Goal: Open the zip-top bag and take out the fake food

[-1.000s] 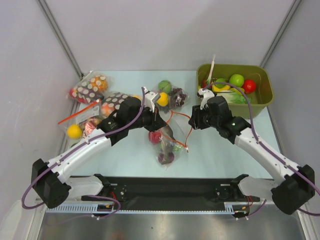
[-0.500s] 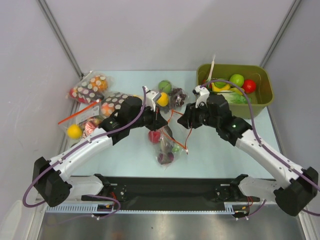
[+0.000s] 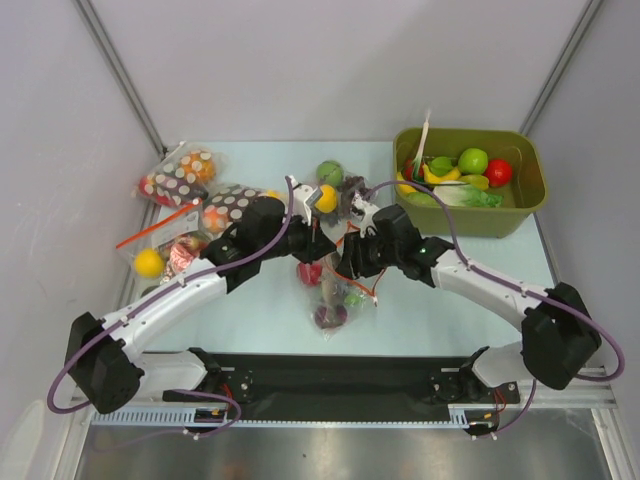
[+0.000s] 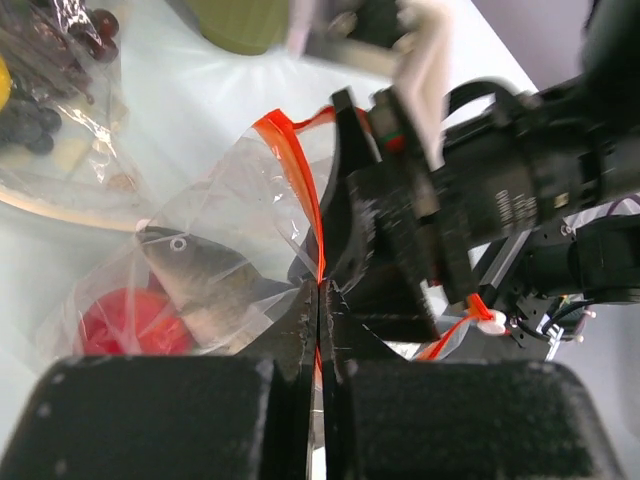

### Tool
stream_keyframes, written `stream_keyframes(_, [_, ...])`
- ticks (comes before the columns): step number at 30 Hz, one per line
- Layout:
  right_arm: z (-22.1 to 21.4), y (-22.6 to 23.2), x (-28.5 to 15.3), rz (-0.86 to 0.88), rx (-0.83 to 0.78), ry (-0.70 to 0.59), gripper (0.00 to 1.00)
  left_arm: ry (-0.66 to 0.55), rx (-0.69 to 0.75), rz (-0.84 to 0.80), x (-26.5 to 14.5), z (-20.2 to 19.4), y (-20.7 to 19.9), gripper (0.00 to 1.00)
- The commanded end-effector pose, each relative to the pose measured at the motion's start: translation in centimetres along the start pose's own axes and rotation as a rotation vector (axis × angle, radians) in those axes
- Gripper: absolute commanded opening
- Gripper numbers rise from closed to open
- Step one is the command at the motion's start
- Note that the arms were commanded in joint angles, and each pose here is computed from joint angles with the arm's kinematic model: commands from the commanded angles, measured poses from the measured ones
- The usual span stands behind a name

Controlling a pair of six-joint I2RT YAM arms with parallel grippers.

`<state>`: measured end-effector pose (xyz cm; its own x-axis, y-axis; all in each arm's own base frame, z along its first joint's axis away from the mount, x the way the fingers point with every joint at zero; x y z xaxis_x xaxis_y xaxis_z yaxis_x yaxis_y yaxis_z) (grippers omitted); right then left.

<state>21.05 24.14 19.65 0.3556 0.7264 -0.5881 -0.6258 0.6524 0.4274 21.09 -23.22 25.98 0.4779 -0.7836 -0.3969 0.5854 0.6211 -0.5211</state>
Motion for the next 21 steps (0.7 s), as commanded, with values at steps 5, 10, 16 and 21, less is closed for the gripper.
stream_keyframes(5, [-1.9,-0.2,3.1,-0.017,0.04,0.057,0.54,-0.046,-0.01,-0.03,0.3,-0.2,0.3,0.0])
stream_keyframes(10, [-2.8,-0.7,3.7,-0.069,0.044,0.085,0.6,-0.045,-0.01,-0.031,0.4,-0.3,0.3,0.0])
stream_keyframes(16, [-3.5,-1.4,3.1,-0.134,0.045,0.09,0.65,-0.066,-0.001,-0.042,-0.1,0.2,-0.1,0.0])
stream_keyframes(21, [-4.2,-1.9,3.0,-0.131,0.067,0.098,0.66,-0.088,0.006,-0.057,-0.7,0.8,-0.7,0.0])
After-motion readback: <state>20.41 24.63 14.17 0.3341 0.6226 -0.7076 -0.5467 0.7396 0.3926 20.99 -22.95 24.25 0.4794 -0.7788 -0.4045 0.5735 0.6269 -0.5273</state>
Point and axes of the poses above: each gripper's point midway between its finger pads, its own x axis out along the fingers, its own y axis along the line the jaws close on, z = x × y, the point moved 8 cm from there along -x, back along the fingers, and after that the axes turned 8 degrees about -x, right-handed, at the moved point
